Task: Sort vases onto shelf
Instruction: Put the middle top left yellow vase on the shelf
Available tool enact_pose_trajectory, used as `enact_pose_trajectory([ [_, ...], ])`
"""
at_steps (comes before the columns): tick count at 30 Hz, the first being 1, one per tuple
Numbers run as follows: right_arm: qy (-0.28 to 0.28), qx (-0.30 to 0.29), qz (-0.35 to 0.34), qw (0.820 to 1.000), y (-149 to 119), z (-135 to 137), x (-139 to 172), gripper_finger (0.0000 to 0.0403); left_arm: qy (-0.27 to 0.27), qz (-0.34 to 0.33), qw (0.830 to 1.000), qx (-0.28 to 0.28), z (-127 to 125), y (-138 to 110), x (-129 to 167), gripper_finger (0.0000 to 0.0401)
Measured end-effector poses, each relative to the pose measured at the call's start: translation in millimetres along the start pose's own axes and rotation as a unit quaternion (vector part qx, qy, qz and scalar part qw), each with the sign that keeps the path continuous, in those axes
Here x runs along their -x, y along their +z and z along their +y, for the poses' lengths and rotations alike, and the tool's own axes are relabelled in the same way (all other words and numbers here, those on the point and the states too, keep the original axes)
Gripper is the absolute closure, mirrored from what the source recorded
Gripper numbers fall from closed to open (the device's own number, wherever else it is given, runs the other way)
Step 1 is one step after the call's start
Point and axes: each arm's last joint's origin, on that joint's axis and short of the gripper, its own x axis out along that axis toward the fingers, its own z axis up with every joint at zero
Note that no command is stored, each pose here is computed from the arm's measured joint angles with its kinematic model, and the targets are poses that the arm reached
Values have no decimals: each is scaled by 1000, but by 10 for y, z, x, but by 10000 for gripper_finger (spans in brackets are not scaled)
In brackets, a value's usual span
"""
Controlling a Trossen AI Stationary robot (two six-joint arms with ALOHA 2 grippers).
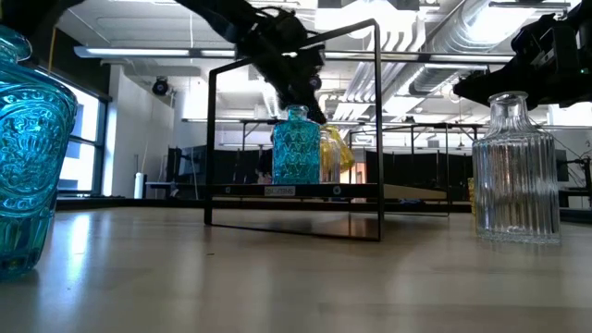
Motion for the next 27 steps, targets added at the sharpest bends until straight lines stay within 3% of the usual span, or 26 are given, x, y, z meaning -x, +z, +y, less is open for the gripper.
enact_pose_trajectory([
  [10,0,0,0,1000,0,0,0,402,-20,60,998,-14,-6,104,-287,399],
  [27,0,0,0,1000,-1,0,0,402,-34,56,997,-32,-136,144,-337,391],
])
